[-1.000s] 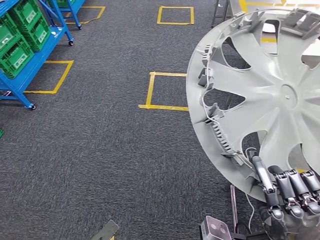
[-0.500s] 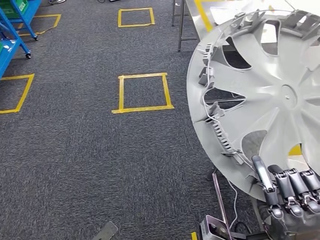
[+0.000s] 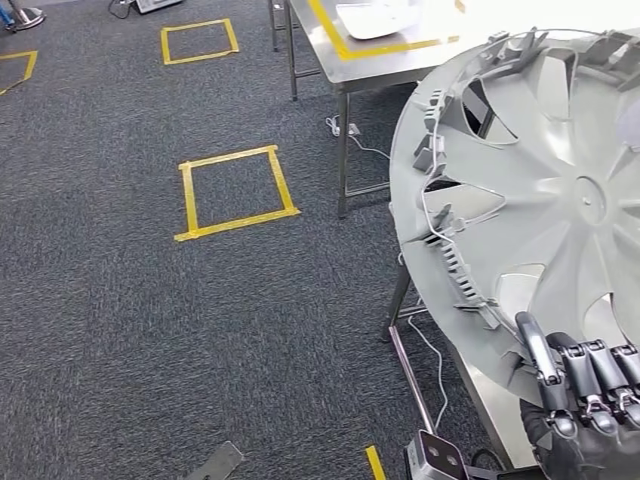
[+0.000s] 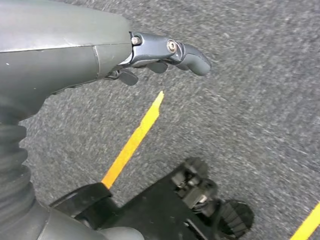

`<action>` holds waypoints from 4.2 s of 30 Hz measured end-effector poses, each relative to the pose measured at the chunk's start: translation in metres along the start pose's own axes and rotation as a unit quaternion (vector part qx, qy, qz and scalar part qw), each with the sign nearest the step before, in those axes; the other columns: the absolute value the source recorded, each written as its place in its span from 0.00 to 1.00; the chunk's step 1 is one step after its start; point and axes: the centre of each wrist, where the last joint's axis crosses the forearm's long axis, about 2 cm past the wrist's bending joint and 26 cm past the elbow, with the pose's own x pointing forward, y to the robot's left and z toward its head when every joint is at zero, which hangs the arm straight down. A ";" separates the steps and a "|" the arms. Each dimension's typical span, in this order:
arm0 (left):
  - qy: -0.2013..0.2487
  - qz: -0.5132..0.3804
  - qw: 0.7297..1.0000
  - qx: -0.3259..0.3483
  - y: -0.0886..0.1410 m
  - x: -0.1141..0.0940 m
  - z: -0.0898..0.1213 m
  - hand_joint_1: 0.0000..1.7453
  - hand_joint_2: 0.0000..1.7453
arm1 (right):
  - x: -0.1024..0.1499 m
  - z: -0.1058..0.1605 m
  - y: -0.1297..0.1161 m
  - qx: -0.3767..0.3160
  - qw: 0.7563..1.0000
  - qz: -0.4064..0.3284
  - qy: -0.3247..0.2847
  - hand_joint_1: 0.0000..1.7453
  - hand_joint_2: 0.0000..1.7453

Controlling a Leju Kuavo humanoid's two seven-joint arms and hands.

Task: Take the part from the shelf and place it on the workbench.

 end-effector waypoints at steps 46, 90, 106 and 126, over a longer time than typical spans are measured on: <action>0.007 0.011 1.000 -0.012 -0.021 0.014 -0.001 0.00 1.00 | 0.003 0.008 0.001 0.020 1.000 -0.007 0.015 1.00 1.00; 0.007 -0.003 1.000 -0.017 -0.023 0.013 0.000 0.00 1.00 | 0.006 0.013 0.004 0.032 0.999 -0.014 0.021 1.00 1.00; 0.007 -0.005 1.000 -0.016 -0.021 0.012 0.000 0.00 1.00 | 0.007 0.014 0.005 0.035 0.999 -0.016 0.023 1.00 1.00; 0.010 0.011 1.000 -0.010 -0.023 0.014 0.000 0.00 1.00 | 0.008 0.036 0.014 0.086 0.996 -0.025 -0.002 1.00 1.00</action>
